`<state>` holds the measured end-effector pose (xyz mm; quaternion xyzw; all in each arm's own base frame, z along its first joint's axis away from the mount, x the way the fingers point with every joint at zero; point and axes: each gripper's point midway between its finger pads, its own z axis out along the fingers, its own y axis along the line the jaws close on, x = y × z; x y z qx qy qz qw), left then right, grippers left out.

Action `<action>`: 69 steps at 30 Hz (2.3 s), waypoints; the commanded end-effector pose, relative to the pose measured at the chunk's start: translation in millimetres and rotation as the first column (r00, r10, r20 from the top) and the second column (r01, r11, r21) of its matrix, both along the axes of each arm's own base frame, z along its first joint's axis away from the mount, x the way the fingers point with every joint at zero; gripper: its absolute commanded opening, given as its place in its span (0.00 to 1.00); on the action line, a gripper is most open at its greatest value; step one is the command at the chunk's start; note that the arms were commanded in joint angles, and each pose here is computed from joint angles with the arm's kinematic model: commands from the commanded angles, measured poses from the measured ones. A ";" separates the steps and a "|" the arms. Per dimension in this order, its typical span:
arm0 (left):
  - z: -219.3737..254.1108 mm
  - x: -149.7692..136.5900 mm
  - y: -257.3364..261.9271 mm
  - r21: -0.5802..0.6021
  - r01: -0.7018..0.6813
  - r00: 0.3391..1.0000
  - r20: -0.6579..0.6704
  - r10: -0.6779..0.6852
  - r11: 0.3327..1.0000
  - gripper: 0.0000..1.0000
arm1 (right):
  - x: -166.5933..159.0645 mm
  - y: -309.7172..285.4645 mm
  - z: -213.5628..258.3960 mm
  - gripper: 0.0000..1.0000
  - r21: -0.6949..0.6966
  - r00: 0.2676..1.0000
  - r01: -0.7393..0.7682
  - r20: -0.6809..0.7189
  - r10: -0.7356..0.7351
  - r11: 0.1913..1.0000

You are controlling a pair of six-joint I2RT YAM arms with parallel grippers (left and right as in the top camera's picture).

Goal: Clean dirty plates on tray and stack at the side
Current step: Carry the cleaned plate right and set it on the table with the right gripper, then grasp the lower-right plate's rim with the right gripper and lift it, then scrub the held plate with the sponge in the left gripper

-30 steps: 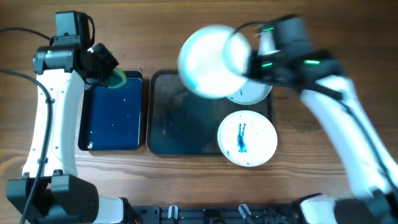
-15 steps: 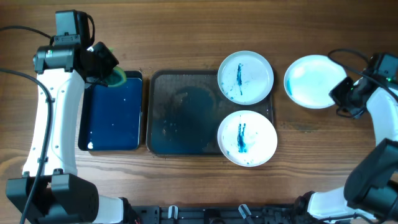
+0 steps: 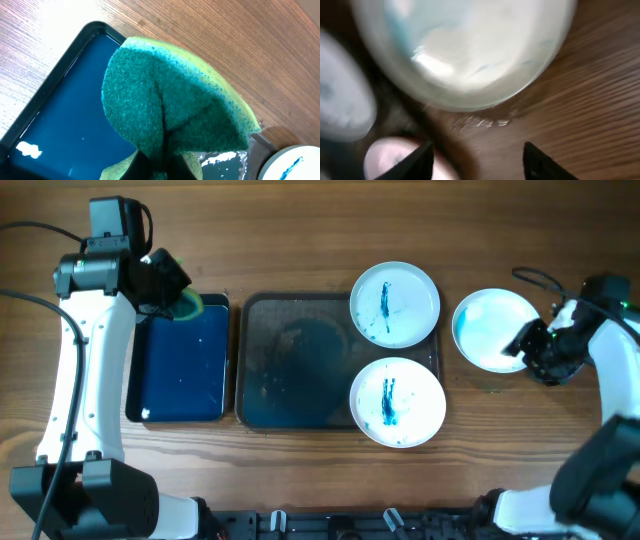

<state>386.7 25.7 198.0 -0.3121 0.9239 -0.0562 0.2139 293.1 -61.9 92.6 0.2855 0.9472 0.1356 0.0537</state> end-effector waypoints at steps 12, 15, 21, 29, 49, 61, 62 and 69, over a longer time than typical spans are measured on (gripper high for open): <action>-2.9 -0.9 1.2 0.005 0.011 1.000 -0.012 -0.011 1.000 0.04 | -76.1 115.7 -71.1 0.39 0.132 0.914 -0.365 -0.136 0.381 0.922; -3.0 -0.9 1.3 0.005 0.011 1.000 -0.012 -0.011 1.000 0.04 | -82.2 115.7 -80.6 0.29 0.132 0.914 -0.365 -0.138 0.382 0.922; -2.9 -0.9 1.1 0.005 0.012 1.000 -0.012 -0.012 1.000 0.04 | -81.7 118.3 -80.1 0.04 0.146 0.924 -0.337 -0.139 0.357 0.930; -6.2 -1.9 1.0 0.004 0.011 1.000 -0.018 -0.011 1.000 0.04 | -11.3 230.1 15.9 0.04 -0.039 0.880 -0.461 0.107 0.462 0.887; -32.0 -1.9 -47.1 -0.036 0.132 0.988 -0.074 -0.134 0.991 0.04 | 49.9 299.6 -52.4 0.29 -0.001 0.651 -0.757 0.078 0.755 0.653; -44.0 -2.4 -78.1 -0.118 0.190 0.974 -0.099 -0.202 0.975 0.04 | 41.8 312.1 -96.2 0.04 0.087 0.575 -0.817 0.069 0.815 0.569; -45.3 -2.8 -78.9 -0.123 0.191 0.974 -0.102 -0.204 0.974 0.04 | 42.4 312.2 -97.3 0.04 0.081 0.559 -0.829 0.076 0.826 0.553; -94.1 -38.0 -121.1 -0.194 0.210 0.946 -0.209 -0.250 0.958 0.04 | 62.0 303.5 -99.5 0.04 0.022 0.622 -0.782 0.078 0.779 0.623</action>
